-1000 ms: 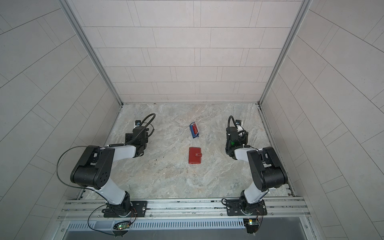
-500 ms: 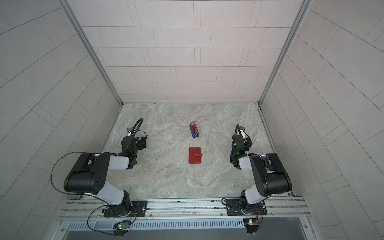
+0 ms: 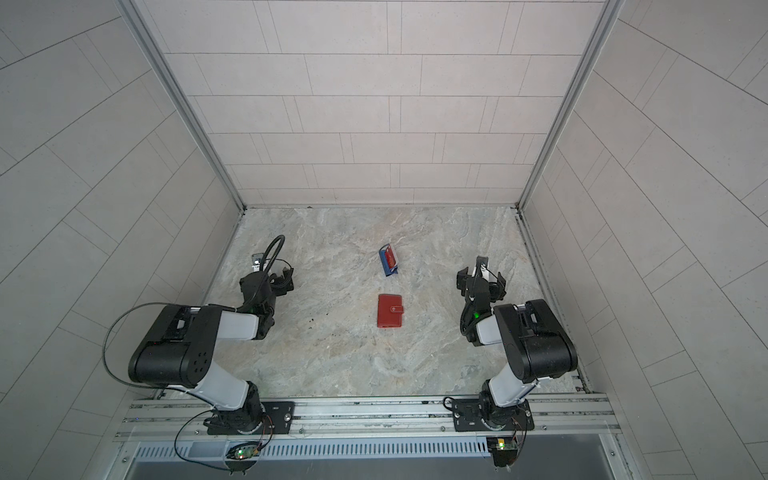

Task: Put the credit cards into the card holder

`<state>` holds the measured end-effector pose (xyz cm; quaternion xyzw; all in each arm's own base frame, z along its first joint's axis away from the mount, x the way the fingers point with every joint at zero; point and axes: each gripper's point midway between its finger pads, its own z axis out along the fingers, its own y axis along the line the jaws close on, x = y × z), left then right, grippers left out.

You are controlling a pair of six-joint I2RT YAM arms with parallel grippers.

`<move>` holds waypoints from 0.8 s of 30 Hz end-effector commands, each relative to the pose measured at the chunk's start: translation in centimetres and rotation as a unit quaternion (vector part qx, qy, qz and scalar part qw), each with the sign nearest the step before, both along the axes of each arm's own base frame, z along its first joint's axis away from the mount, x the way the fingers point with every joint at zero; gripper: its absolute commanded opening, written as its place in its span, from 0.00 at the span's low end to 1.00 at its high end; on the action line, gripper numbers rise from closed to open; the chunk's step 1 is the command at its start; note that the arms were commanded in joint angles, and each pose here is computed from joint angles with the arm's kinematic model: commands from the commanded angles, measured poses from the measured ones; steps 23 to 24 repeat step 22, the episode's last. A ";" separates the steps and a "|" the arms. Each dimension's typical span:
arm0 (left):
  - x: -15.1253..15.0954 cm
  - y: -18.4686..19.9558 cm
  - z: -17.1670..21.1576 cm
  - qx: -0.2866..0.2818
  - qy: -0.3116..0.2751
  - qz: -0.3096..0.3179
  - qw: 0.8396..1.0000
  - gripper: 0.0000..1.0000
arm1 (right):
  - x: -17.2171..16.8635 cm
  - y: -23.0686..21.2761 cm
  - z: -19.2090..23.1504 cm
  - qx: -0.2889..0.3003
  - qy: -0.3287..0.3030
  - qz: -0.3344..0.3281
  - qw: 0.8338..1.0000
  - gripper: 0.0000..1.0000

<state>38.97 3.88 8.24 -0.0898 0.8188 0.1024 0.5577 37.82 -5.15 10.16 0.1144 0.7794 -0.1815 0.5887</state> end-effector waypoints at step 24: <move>0.3 -0.1 0.7 0.002 -0.016 0.000 1.000 1.00 | 0.0 -0.2 -0.1 -0.008 0.011 -0.003 1.000 1.00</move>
